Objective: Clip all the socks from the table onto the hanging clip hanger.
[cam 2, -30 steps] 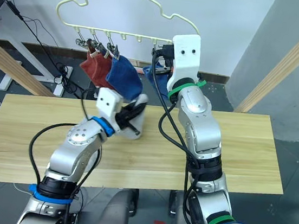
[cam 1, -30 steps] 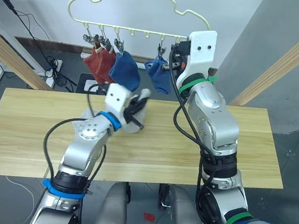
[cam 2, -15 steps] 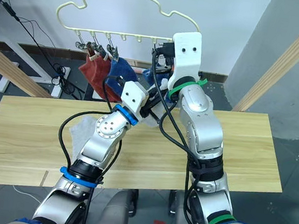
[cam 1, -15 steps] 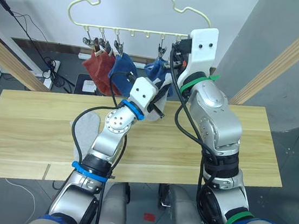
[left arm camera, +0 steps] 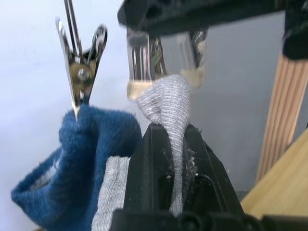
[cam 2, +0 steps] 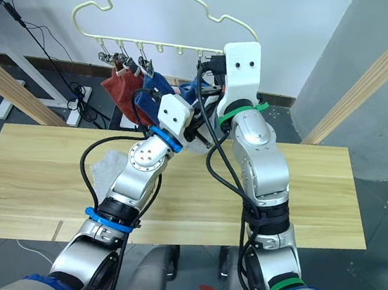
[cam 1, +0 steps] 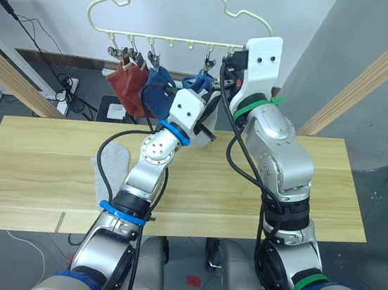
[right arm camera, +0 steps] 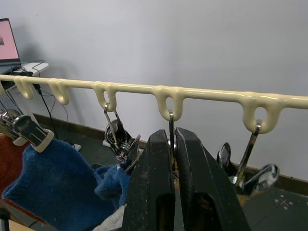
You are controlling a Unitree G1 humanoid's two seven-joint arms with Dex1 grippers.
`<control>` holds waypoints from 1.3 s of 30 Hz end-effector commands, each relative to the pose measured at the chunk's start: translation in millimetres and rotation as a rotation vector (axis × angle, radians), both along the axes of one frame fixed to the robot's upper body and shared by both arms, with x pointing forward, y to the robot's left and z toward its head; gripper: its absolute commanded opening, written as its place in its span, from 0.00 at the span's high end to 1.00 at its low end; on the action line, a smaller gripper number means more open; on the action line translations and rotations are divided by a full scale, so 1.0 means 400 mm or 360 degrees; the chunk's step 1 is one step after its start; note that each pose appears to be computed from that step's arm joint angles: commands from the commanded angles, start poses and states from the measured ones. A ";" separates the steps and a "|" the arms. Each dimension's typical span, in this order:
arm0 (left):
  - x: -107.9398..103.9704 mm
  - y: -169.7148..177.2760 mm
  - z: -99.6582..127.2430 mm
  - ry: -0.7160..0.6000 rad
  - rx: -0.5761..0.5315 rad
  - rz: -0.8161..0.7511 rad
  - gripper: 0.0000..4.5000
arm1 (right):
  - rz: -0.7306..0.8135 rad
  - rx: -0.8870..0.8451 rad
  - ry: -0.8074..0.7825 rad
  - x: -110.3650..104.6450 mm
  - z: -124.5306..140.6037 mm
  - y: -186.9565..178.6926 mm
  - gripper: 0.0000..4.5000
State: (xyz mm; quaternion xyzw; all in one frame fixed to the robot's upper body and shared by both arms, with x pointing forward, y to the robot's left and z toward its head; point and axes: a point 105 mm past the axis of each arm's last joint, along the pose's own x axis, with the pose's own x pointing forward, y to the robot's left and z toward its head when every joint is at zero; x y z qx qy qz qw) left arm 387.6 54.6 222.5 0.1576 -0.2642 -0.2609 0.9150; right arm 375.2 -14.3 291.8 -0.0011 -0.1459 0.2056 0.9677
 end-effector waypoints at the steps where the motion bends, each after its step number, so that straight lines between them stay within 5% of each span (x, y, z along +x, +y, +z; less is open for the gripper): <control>1: -0.005 -0.005 0.018 -0.0048 -0.0020 -0.0012 1.00 | 0.0039 0.0046 -0.0096 -0.027 0.045 0.006 1.00; 9: -0.001 -0.023 -0.027 0.0037 0.0083 -0.0055 1.00 | 0.0037 0.0050 -0.0097 -0.028 0.047 0.006 1.00; 39: 0.017 -0.022 0.037 -0.0058 -0.0015 -0.0003 1.00 | 0.0074 0.0043 -0.0042 -0.028 0.030 0.015 1.00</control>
